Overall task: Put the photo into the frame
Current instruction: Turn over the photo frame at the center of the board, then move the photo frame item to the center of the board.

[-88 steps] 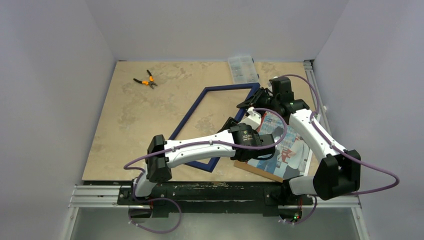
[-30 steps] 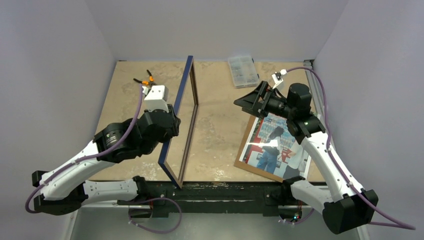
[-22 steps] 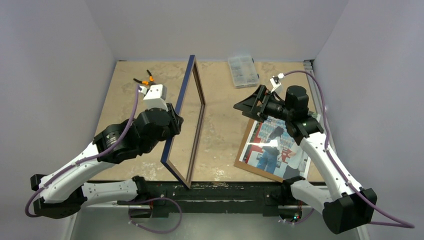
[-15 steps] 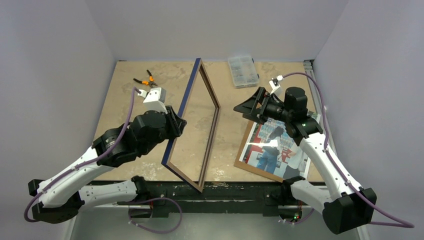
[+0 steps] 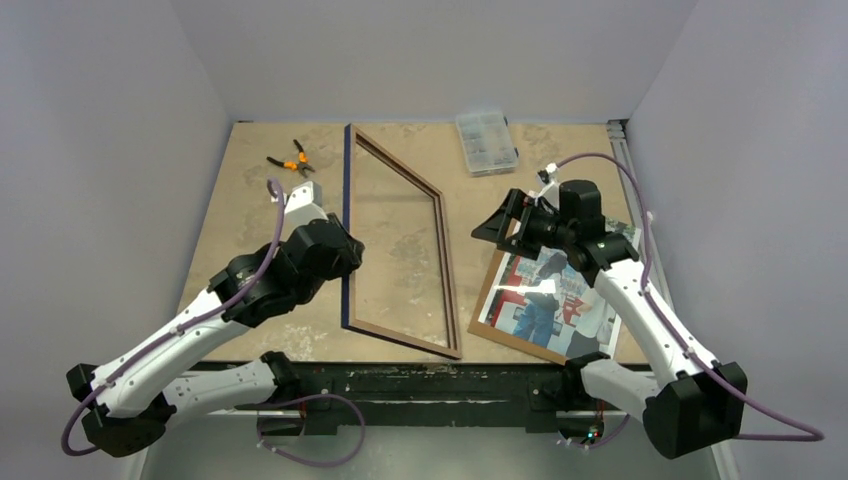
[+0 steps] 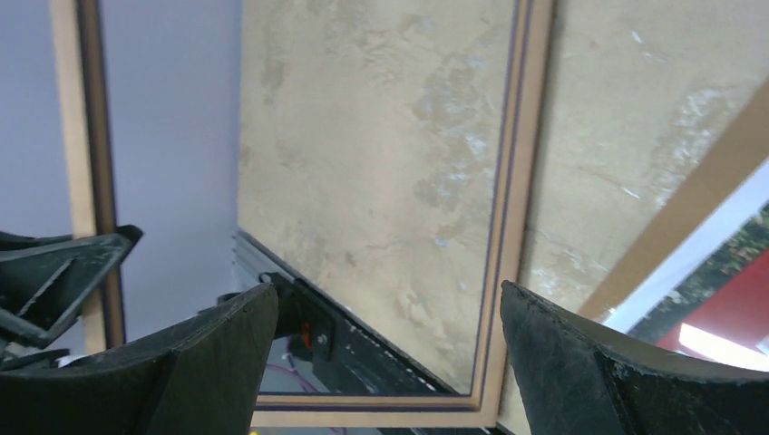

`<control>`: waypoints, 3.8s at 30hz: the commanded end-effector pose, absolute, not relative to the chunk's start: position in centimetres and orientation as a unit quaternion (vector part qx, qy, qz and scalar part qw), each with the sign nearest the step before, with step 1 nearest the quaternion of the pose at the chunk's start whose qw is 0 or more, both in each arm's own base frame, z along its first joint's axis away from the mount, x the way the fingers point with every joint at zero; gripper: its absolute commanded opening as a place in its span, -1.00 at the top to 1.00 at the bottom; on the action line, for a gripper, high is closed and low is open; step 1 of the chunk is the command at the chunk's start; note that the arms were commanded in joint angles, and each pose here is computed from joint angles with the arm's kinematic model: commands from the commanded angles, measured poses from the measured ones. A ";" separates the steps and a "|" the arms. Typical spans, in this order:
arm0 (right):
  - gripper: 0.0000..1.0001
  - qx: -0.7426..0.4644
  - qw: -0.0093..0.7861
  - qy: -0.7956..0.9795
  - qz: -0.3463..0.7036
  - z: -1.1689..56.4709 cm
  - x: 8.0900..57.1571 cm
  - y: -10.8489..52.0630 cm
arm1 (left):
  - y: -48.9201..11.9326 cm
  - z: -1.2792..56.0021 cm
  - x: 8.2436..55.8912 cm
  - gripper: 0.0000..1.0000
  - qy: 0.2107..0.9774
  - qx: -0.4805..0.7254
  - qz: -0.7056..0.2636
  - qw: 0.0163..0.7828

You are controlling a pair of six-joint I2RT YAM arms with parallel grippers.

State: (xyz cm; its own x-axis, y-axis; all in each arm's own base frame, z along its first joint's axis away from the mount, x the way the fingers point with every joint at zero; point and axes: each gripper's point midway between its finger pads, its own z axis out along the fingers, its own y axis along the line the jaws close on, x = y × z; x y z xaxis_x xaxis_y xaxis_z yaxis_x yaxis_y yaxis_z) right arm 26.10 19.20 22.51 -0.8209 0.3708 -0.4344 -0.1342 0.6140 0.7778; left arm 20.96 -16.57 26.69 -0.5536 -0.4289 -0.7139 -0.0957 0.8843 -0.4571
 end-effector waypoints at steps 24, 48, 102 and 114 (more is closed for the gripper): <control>-0.26 -0.020 0.158 0.966 0.202 2.7 24.5 22.5 | -10.4 16.3 20.9 1.00 0.911 -0.127 0.000 0.392; 1.00 0.032 0.148 0.957 0.246 1.0 23.0 23.8 | -8.0 10.6 20.4 -0.25 0.942 -0.124 0.132 0.281; -0.80 0.059 0.276 0.926 0.252 11.9 23.8 20.6 | -20.4 23.5 20.7 -1.00 0.855 -0.019 -0.328 0.402; -0.93 0.217 0.218 0.932 0.193 8.9 22.5 11.0 | -31.9 21.6 21.3 -1.00 0.835 0.024 -0.461 0.301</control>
State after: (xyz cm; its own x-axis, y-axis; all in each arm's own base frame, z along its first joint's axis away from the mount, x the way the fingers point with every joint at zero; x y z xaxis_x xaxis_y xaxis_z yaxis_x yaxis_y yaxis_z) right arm 24.09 13.28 9.39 -0.8100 0.4528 -0.3727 0.2301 0.8299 0.5082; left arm 21.33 -26.84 18.12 -0.8161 -0.2416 -0.5250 0.2202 0.7098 -0.6691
